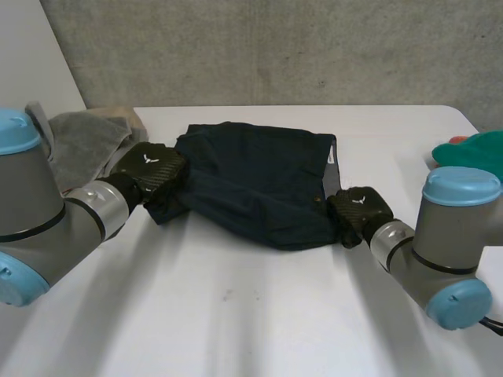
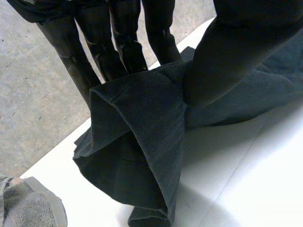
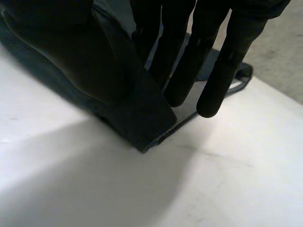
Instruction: Fold the laundry.
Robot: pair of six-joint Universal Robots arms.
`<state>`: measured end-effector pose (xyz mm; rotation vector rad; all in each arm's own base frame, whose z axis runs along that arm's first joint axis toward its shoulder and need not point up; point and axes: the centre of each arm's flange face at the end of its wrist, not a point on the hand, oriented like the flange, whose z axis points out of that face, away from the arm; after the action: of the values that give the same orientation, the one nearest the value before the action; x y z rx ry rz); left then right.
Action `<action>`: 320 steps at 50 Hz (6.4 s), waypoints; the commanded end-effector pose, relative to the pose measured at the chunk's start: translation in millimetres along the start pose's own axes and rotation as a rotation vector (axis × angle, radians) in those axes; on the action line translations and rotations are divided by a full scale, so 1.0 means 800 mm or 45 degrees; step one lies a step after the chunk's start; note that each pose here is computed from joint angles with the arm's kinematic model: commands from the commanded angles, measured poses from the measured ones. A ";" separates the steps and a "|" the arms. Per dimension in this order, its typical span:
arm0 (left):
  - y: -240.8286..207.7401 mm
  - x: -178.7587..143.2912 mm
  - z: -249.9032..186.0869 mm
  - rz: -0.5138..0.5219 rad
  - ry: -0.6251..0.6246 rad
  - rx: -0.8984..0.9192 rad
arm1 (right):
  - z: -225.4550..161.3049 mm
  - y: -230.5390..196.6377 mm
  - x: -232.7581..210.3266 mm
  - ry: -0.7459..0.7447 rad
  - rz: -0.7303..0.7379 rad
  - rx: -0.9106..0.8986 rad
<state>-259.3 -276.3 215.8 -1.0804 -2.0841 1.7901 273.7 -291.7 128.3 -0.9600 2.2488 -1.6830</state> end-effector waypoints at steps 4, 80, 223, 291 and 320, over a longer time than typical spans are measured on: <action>-0.070 -0.023 -0.039 0.071 -0.097 0.174 | -0.072 -0.146 0.036 0.159 -0.160 0.380; 0.044 0.067 -0.027 0.107 -0.014 -0.071 | 0.028 -0.065 0.009 0.112 -0.373 0.259; 0.054 0.105 -0.185 -0.586 0.162 -0.553 | -0.076 -0.015 0.029 -0.046 0.226 -0.065; 0.034 -0.013 0.217 0.361 -0.380 0.492 | 0.124 -0.067 0.044 0.274 -0.258 0.450; 0.005 0.008 0.086 0.101 -0.271 0.369 | 0.054 -0.005 0.064 0.253 -0.103 -0.011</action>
<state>-304.3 -328.0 185.8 -0.9456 -1.8357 2.2339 277.1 -348.4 115.9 -0.9743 2.2944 -1.7005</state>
